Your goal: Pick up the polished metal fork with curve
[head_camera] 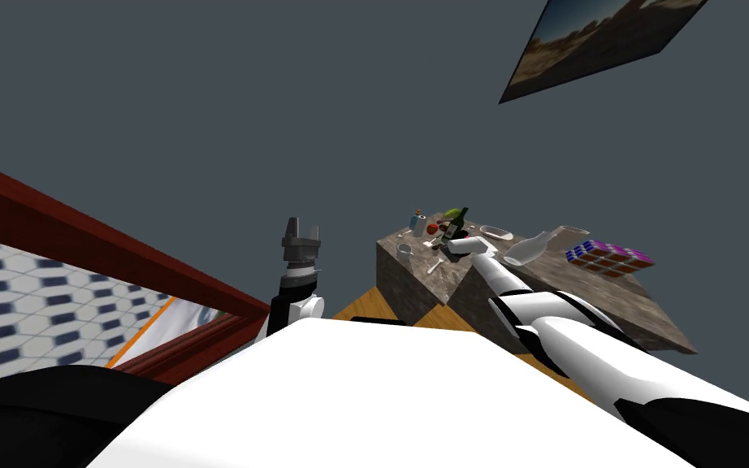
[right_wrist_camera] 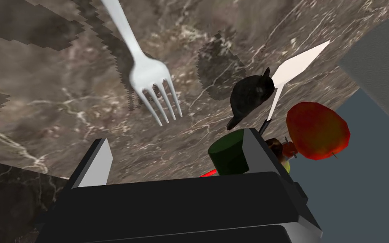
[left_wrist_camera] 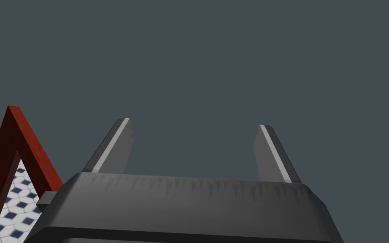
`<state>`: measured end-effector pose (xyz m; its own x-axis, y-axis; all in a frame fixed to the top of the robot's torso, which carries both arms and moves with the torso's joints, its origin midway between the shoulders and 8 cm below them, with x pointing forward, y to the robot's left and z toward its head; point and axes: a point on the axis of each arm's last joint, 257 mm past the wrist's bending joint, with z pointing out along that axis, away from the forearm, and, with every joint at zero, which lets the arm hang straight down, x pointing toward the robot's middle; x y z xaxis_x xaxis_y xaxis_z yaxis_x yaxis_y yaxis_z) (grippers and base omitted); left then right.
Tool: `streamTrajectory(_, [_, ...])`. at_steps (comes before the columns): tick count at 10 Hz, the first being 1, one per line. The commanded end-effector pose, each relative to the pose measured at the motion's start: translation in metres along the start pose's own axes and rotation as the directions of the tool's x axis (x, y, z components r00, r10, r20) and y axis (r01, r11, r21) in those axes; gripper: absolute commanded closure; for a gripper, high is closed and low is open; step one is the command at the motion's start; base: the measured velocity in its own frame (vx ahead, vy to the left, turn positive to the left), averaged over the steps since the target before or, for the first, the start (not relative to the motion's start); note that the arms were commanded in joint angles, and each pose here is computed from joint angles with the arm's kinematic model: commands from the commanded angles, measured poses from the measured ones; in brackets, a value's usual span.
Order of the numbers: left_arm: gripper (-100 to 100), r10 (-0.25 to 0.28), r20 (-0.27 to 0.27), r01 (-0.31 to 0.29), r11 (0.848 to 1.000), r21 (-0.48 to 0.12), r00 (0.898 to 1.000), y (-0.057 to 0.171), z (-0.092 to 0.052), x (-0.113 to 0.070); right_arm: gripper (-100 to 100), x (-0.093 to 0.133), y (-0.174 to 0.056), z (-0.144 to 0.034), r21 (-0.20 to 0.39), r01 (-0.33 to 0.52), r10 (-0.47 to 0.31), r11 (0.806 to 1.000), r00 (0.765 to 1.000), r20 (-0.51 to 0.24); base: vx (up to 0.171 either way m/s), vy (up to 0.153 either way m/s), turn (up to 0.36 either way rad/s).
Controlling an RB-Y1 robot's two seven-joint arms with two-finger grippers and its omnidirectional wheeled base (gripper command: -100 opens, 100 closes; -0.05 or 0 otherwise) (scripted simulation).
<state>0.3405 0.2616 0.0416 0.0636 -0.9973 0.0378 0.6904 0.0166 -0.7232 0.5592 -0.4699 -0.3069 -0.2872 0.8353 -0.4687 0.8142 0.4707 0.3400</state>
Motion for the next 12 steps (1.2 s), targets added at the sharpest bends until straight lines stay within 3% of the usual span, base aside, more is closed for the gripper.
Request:
streamTrajectory(1, [0,0.000,0.000,0.000,1.000,0.000,1.000,0.000,0.000,0.000,-100,0.003,-0.008,0.001,0.040,0.011,-0.011,0.999,1.000,-0.015,-0.002,-0.012,0.075])
streamTrajectory(5, [0,0.000,0.000,0.000,1.000,0.000,1.000,0.000,0.000,0.000,-100,0.011,-0.037,0.002,0.179,0.065,-0.053,0.982,0.996,-0.072,-0.002,-0.011,0.125])
streamTrajectory(6, [0,0.000,0.000,0.000,1.000,0.000,1.000,0.000,0.000,0.000,-100,0.011,-0.039,0.001,0.187,0.065,-0.052,0.980,0.996,-0.076,-0.002,-0.015,0.055])
streamTrajectory(8, [0,0.000,0.000,0.000,1.000,0.000,1.000,0.000,0.000,0.000,-100,0.016,-0.056,-0.001,0.258,0.095,-0.068,0.962,0.991,-0.111,-0.002,-0.010,0.102])
streamTrajectory(9, [0,0.000,0.000,0.000,1.000,0.000,1.000,0.000,0.000,0.000,-100,0.016,-0.056,-0.001,0.258,0.095,-0.068,0.962,0.991,-0.111,-0.001,-0.011,0.055])
streamTrajectory(12, [0,0.000,0.000,0.000,1.000,0.000,1.000,0.000,0.000,0.000,-100,0.020,-0.071,-0.005,0.322,0.126,-0.082,0.938,0.986,-0.146,0.001,-0.008,0.077])
